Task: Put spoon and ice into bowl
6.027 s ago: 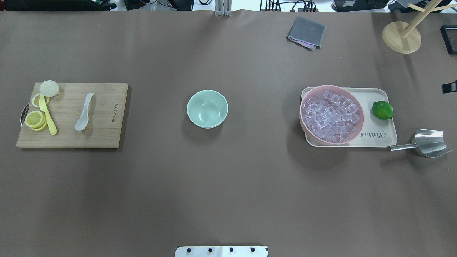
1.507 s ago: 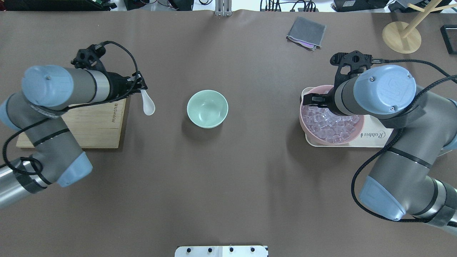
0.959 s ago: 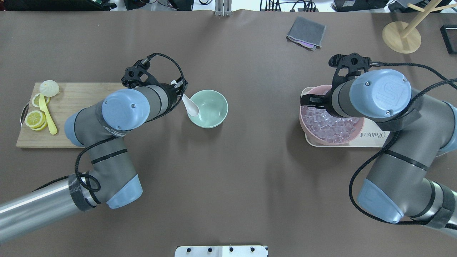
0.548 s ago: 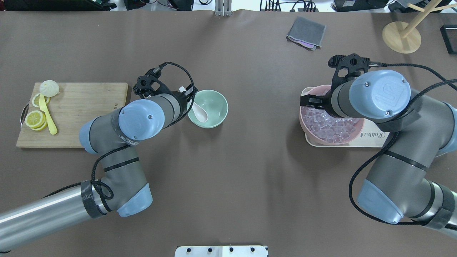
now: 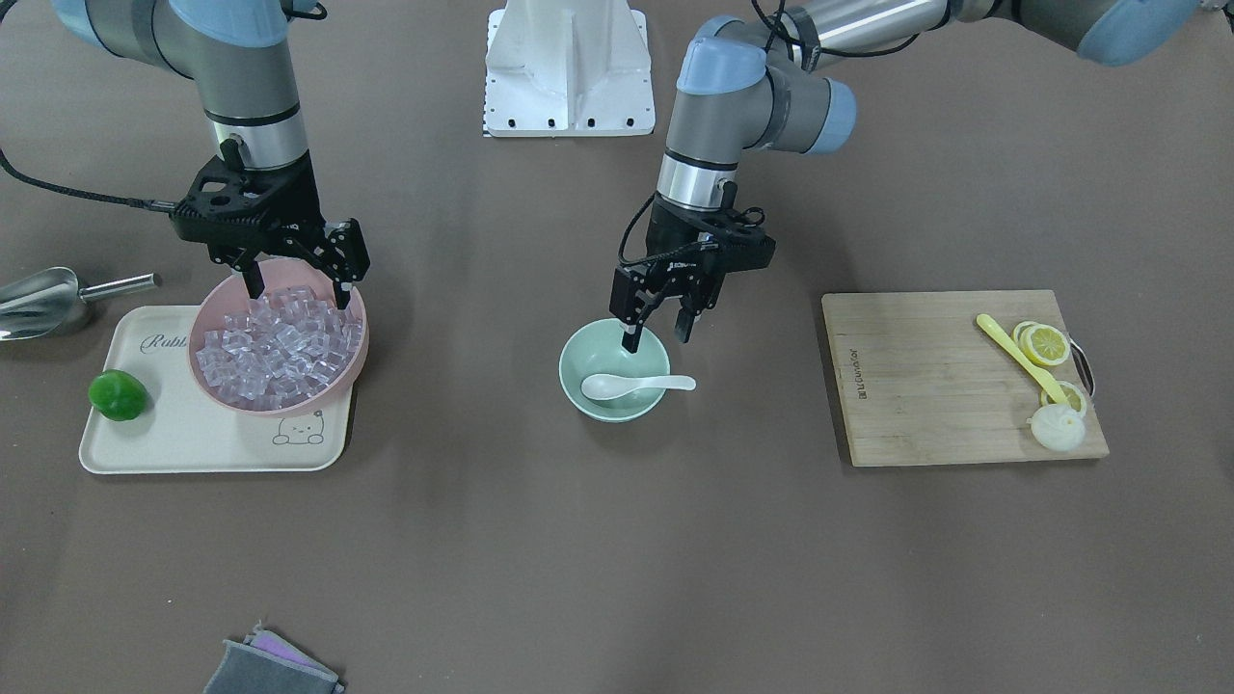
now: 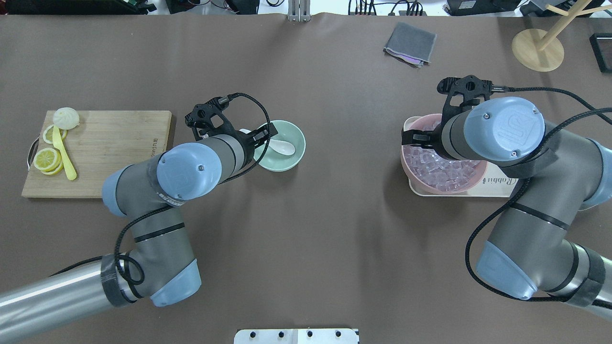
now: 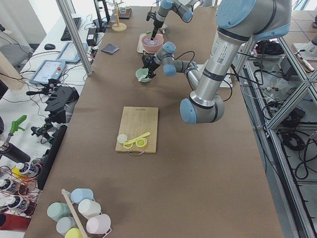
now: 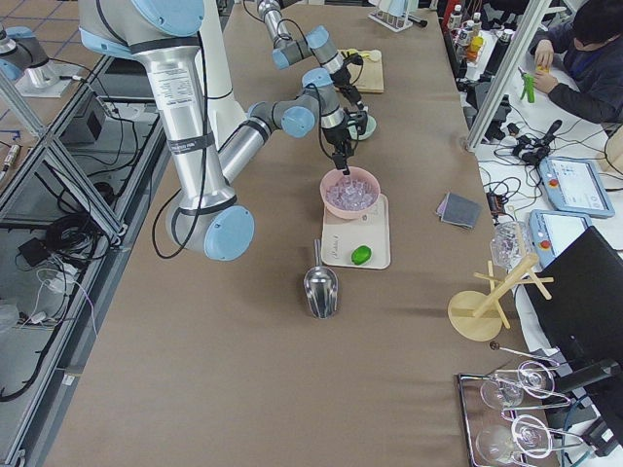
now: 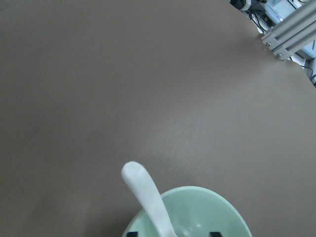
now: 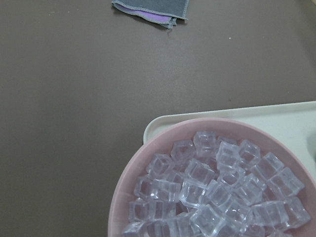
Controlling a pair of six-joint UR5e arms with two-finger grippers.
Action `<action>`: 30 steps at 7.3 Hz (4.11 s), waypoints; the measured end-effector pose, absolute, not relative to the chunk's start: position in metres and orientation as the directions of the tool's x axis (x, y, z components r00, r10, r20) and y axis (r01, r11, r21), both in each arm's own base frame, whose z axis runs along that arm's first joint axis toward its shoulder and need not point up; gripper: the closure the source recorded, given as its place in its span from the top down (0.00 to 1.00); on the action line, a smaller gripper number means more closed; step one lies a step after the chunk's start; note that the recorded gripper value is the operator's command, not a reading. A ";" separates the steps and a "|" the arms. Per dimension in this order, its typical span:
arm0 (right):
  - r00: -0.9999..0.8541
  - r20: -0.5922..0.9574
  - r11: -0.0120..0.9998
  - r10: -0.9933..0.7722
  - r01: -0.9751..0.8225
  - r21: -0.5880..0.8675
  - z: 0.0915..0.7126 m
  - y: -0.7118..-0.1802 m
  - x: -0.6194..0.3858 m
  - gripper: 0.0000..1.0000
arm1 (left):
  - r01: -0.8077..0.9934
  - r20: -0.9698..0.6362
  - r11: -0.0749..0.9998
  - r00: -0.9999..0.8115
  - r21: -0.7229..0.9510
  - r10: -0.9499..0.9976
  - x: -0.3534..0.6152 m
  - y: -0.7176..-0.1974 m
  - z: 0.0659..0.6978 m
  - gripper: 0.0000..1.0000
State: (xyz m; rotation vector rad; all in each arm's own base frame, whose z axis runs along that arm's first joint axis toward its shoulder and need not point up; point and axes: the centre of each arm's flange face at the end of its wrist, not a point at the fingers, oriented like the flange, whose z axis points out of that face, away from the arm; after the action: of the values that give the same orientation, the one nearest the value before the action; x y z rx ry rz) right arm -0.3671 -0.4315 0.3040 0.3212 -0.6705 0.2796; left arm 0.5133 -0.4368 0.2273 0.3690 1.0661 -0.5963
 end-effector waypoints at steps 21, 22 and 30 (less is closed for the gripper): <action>0.697 0.657 0.847 0.289 -0.506 0.165 0.285 -0.444 -0.420 0.00 | 0.078 -0.694 0.936 0.693 0.342 0.195 0.241 -0.506 0.371 0.99; 0.678 0.686 0.848 0.265 -0.502 0.169 0.260 -0.448 -0.426 0.00 | 0.071 -0.702 0.940 0.684 0.335 0.199 0.234 -0.509 0.372 0.99; 0.626 0.773 0.822 0.105 -0.492 0.287 0.164 -0.424 -0.626 0.00 | -0.119 -0.623 0.904 0.687 0.411 0.374 0.087 -0.551 0.486 0.99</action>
State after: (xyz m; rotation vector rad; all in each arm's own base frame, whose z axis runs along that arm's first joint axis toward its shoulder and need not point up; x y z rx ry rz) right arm -0.6262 -0.4237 0.1645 0.5103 -0.8307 0.3593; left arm 0.0874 -0.5509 0.4860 0.3548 0.7678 0.2828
